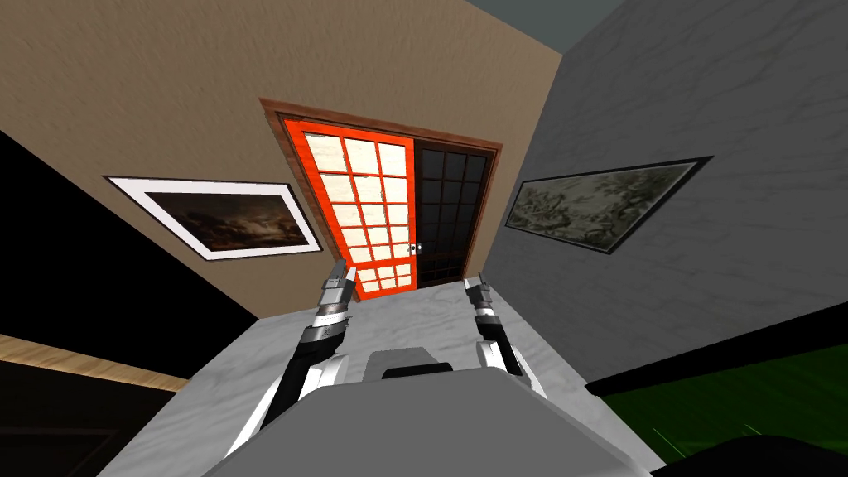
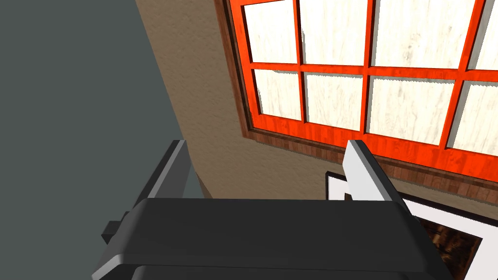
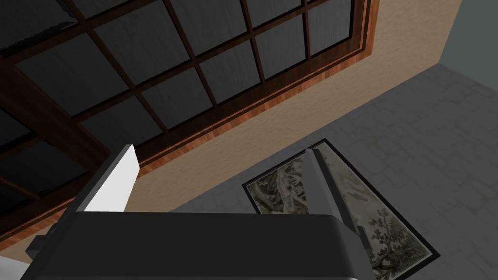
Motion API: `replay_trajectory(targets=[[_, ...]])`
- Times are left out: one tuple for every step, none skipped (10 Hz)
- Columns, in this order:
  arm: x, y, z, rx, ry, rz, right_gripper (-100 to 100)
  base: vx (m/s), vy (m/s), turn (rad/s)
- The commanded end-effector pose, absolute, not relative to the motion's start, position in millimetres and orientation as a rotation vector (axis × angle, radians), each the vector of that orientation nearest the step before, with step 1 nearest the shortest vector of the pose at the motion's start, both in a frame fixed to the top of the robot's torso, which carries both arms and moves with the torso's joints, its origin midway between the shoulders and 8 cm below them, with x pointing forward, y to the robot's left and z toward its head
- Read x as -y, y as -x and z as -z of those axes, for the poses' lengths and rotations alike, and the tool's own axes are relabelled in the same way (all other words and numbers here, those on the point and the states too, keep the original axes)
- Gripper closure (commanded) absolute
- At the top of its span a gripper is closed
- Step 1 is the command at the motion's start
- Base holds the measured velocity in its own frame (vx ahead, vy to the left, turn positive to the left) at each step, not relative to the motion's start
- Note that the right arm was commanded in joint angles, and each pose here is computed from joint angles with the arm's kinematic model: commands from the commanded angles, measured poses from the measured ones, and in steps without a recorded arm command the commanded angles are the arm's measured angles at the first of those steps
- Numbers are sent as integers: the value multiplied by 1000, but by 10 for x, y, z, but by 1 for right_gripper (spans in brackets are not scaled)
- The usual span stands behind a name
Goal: Pull the door open
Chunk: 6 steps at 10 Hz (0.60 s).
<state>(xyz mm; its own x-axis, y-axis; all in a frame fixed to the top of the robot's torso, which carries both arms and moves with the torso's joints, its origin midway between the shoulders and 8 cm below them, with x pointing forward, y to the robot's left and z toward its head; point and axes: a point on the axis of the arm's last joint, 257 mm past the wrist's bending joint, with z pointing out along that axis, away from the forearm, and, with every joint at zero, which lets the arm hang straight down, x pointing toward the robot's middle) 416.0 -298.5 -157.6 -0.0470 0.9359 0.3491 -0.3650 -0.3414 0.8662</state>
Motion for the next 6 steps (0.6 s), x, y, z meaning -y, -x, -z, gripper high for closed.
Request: replay_trajectory(targets=[[2969,-4177,1692,-700,-1215,-1643,-100,96,40,74],[2966,-4193,1758,-691,-1240,-1665,-100,92,42,64],[2963,-4210,1828,-681,-1266,-1687,-100,85,24,61],[2961,-4226,1898,-670,-1292,-1709,-100,105,11,61],[2959,-4241,1968,-659,-1318,-1731,-100,131,17,67],[2959,-4255,2037,-647,-1345,-1752,-100,120,24,75]])
